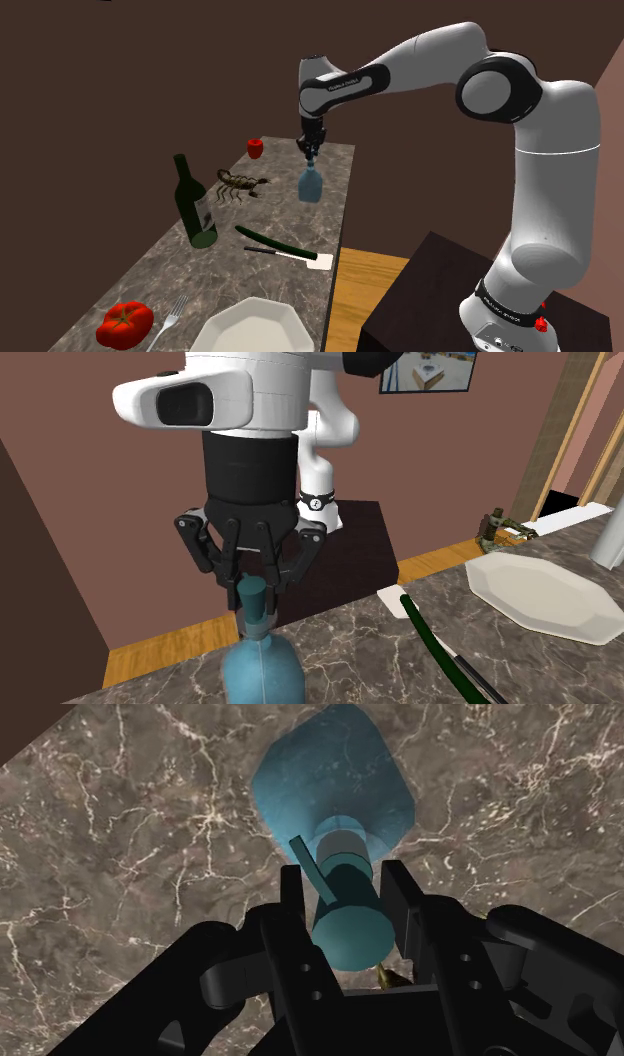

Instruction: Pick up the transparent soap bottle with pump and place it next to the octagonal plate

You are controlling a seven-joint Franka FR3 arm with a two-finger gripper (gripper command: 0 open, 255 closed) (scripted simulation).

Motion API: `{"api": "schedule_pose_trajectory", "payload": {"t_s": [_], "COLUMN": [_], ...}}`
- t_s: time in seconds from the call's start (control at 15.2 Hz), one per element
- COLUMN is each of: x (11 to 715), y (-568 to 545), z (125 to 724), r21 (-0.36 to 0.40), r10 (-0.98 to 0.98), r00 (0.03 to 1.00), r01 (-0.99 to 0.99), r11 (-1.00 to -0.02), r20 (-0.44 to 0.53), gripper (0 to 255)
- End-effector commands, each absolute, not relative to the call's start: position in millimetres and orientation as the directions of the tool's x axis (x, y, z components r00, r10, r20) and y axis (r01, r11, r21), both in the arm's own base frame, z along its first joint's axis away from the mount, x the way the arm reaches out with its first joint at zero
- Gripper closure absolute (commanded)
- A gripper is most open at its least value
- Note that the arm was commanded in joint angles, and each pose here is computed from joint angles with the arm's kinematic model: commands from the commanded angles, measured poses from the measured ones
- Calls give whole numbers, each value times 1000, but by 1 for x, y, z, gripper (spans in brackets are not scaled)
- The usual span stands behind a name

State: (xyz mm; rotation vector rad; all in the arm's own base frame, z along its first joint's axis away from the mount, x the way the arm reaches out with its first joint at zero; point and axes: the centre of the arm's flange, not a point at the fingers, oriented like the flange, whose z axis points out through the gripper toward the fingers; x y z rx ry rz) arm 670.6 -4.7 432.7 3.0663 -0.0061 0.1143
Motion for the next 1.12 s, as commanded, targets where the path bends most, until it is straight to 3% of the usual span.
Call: {"api": "schedule_pose_trajectory", "payload": {"t_s": [0.0,0.79,1.06], "x": [671,670,662], "y": [-5,-5,47], "z": [444,506,506], "r21": [73,73,73], "r10": [-1,-1,-1], "r00": [997,997,997], "r01": [-7,-7,-7], "r11": [-997,-997,-997], "r20": [75,75,75], "gripper": [255,255,255]}}
